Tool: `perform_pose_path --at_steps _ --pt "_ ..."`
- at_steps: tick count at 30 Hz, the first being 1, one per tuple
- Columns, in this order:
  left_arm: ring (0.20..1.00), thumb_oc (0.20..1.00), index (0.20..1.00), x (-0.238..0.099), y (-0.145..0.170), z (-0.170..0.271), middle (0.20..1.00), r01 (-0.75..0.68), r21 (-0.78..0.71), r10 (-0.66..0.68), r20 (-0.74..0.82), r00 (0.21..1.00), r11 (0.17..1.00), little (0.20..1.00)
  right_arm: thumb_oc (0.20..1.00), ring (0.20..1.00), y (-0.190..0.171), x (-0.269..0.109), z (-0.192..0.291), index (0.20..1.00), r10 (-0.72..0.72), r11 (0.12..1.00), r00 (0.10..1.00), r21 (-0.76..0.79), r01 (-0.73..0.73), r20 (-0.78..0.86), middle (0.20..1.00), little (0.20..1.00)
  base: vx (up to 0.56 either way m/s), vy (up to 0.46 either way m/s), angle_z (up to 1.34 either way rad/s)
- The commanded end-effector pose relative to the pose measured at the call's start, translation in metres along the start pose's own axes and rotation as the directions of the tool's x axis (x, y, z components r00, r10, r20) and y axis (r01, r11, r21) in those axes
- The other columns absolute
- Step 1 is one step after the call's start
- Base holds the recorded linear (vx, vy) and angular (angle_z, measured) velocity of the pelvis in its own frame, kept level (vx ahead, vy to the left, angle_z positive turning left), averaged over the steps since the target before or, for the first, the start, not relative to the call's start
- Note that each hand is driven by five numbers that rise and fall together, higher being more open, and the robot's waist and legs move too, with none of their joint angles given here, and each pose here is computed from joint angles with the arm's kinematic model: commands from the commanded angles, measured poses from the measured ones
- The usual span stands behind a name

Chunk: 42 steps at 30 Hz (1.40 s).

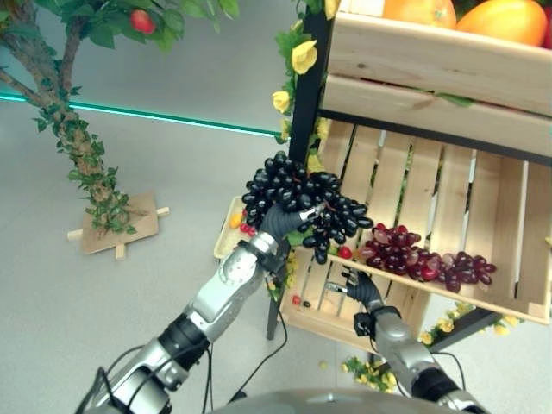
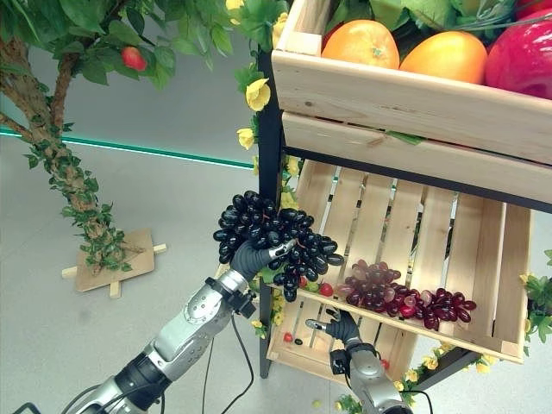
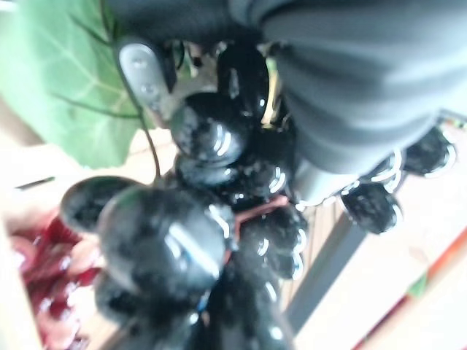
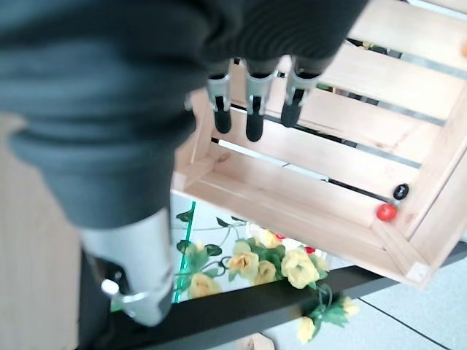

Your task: Pick up the fruits from the basket on one side to the basket on the other side

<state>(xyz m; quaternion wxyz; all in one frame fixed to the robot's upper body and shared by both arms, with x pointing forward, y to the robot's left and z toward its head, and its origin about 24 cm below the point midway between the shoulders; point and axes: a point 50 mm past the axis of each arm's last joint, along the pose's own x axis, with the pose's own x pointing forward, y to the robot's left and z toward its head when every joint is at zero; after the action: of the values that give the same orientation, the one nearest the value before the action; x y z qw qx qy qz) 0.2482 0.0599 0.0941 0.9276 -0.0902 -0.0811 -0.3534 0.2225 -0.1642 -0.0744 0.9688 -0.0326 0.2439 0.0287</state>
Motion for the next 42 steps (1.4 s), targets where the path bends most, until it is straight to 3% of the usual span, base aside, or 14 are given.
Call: perform_pose_path --at_steps 1,12,21,29,42 --pt "0.2 0.2 0.2 0.021 -0.013 0.028 0.2 0.107 -0.013 -0.104 0.14 0.985 0.994 0.2 1.0 1.0 -0.018 0.015 0.073 1.0 -0.053 0.999 0.955 0.013 0.051 0.292 1.0 1.0 -0.04 0.007 0.1" --pt "0.2 0.2 0.2 -0.027 0.018 0.043 0.2 -0.027 0.015 0.024 0.189 0.982 1.0 0.2 1.0 1.0 -0.034 0.01 0.071 1.0 -0.103 0.995 0.947 0.021 0.101 0.304 1.0 1.0 -0.01 -0.002 0.02" --pt "0.2 0.2 0.2 -0.036 0.02 0.051 0.2 -0.033 0.028 0.027 0.214 0.976 0.999 0.2 1.0 1.0 -0.036 0.01 0.07 1.0 -0.107 0.994 0.947 0.022 0.106 0.303 1.0 1.0 -0.01 -0.004 0.05" --pt "0.2 0.2 0.2 -0.031 0.014 0.054 0.2 0.001 0.018 -0.005 0.231 0.973 1.0 0.2 1.0 1.0 -0.035 0.01 0.07 1.0 -0.105 0.994 0.948 0.025 0.102 0.301 1.0 1.0 0.0 0.0 0.0" --pt "0.2 0.2 0.2 0.021 -0.024 0.06 0.2 0.169 -0.004 -0.162 0.27 0.949 0.986 0.2 1.0 1.0 -0.017 0.016 0.075 1.0 -0.045 0.999 0.954 0.015 0.043 0.297 1.0 1.0 0.0 -0.003 -0.01"
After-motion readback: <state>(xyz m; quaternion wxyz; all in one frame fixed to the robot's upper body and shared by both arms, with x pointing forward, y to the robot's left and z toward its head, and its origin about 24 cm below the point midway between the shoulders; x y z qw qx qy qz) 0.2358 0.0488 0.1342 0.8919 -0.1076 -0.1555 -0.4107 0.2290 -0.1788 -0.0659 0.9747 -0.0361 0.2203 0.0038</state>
